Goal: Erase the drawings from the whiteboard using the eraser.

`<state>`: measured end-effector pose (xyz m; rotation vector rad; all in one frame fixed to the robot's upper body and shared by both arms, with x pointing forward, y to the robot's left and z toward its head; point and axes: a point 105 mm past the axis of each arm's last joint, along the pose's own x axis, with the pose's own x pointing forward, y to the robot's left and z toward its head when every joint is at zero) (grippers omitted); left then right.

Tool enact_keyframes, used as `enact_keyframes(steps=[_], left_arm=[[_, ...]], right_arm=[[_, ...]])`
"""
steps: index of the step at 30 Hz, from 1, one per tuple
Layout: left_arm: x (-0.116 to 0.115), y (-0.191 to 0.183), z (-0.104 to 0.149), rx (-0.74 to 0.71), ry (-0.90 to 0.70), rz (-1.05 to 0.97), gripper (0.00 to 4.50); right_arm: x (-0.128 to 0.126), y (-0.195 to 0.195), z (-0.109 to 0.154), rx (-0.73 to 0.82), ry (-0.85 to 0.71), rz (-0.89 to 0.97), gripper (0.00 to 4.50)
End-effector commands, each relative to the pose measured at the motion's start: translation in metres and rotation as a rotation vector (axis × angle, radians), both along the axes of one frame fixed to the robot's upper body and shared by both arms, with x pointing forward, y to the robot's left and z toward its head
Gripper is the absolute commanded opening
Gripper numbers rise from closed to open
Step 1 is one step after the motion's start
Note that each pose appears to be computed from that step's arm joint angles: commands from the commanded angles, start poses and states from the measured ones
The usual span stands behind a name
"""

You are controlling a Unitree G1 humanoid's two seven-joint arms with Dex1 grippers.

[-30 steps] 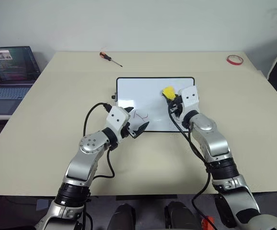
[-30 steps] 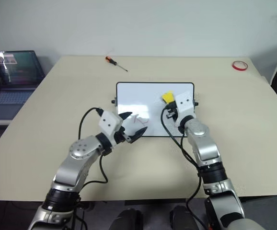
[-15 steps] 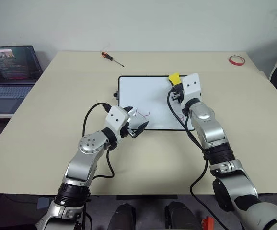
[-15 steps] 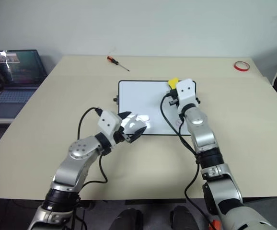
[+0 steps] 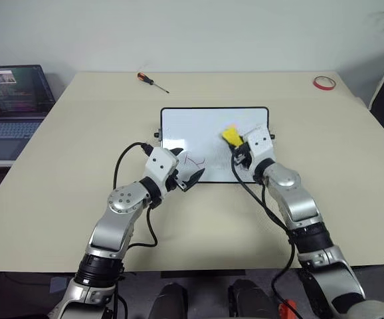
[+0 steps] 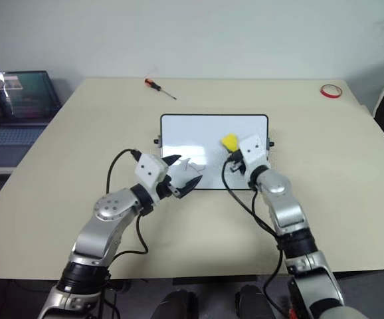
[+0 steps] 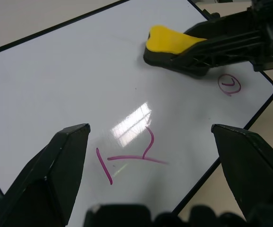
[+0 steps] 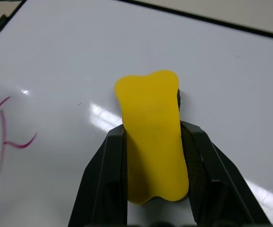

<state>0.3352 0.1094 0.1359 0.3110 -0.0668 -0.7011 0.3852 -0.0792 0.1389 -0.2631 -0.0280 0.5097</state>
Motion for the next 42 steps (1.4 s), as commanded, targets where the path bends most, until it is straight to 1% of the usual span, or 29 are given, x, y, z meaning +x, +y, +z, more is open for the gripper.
enact_keyframes(steps=[1, 4, 6, 9, 12, 14, 17, 23, 26, 28, 30, 33, 38, 42], left_arm=[[-0.011, -0.003, 0.016, -0.041, -0.059, -0.024, 4.50], [-0.027, -0.013, 0.009, -0.042, -0.040, -0.074, 4.50], [-0.034, -0.017, 0.003, -0.038, -0.030, -0.105, 4.50], [-0.042, -0.018, 0.002, -0.050, -0.032, -0.113, 4.50], [-0.048, -0.015, -0.001, -0.044, -0.037, -0.100, 4.50], [-0.053, -0.010, -0.005, -0.035, -0.049, -0.073, 4.50], [-0.062, -0.006, -0.014, -0.032, -0.047, -0.045, 4.50], [-0.069, 0.002, -0.022, -0.031, -0.057, -0.001, 4.50], [-0.070, 0.006, -0.027, -0.025, -0.053, 0.003, 4.50], [-0.069, 0.007, -0.028, -0.019, -0.053, 0.002, 4.50], [-0.065, 0.010, -0.029, 0.000, -0.063, 0.010, 4.50], [-0.061, 0.011, -0.026, -0.003, -0.072, 0.013, 4.50], [-0.059, 0.010, -0.028, 0.016, -0.075, -0.005, 4.50], [-0.053, 0.010, -0.024, 0.020, -0.086, -0.009, 4.50]], right_arm=[[-0.001, -0.019, -0.007, 0.001, 0.033, -0.068, 1.21], [0.001, -0.030, 0.009, 0.050, -0.021, -0.118, 1.21], [0.003, -0.032, 0.013, 0.059, -0.032, -0.126, 1.21], [0.006, -0.041, 0.023, 0.117, -0.062, -0.158, 1.21], [0.002, -0.051, 0.038, 0.166, -0.112, -0.146, 1.21], [-0.007, -0.060, 0.046, 0.202, -0.137, -0.134, 1.21], [-0.028, -0.073, 0.051, 0.176, -0.175, -0.095, 1.21], [-0.076, -0.103, 0.046, 0.096, -0.170, -0.060, 1.21], [-0.121, -0.105, 0.025, 0.003, -0.099, 0.046, 1.21], [-0.134, -0.103, 0.018, -0.027, -0.075, 0.082, 1.21], [-0.145, -0.102, 0.004, -0.083, -0.058, 0.127, 1.21], [-0.146, -0.103, -0.002, -0.102, -0.057, 0.128, 1.21], [-0.133, -0.101, 0.004, -0.087, -0.092, 0.115, 1.21], [-0.105, -0.101, 0.010, -0.127, -0.139, 0.032, 1.21]])
